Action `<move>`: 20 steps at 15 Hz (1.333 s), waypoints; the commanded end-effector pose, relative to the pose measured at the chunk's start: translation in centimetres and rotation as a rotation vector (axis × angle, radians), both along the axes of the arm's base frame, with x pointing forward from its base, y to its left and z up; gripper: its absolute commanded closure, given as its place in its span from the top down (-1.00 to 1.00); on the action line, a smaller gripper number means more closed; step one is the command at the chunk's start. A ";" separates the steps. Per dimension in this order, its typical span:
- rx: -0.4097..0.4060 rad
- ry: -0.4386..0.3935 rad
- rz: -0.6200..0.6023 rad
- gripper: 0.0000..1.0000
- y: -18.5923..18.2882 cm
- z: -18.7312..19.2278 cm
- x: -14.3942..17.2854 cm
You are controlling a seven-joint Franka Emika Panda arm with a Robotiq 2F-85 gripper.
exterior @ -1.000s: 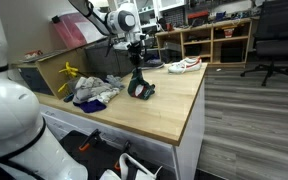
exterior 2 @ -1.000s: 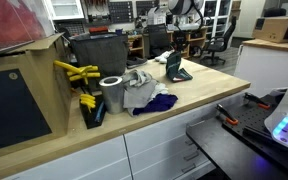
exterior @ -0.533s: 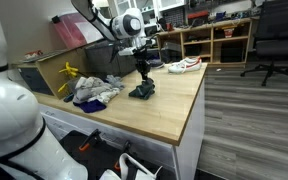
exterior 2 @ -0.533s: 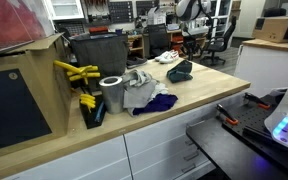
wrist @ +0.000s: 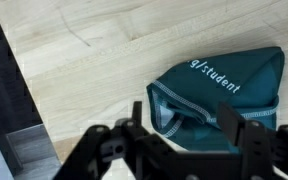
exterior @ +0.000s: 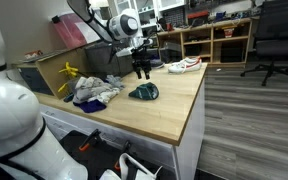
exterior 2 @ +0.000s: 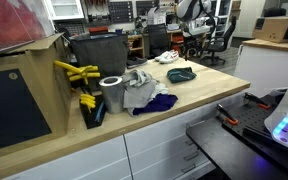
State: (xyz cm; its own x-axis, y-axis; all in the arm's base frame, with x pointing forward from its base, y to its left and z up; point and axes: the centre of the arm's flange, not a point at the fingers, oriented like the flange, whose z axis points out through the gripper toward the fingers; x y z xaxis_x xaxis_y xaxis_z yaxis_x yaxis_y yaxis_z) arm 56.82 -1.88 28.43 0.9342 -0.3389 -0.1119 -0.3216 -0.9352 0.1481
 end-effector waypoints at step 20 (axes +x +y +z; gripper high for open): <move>-0.136 -0.147 -0.365 1.00 2.6 -5.4 3.2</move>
State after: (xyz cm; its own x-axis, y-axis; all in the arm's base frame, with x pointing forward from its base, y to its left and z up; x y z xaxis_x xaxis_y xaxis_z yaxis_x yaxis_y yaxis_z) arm 59.19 -0.33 24.10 0.7768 -0.6271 0.0583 -0.6254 -0.7570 0.1893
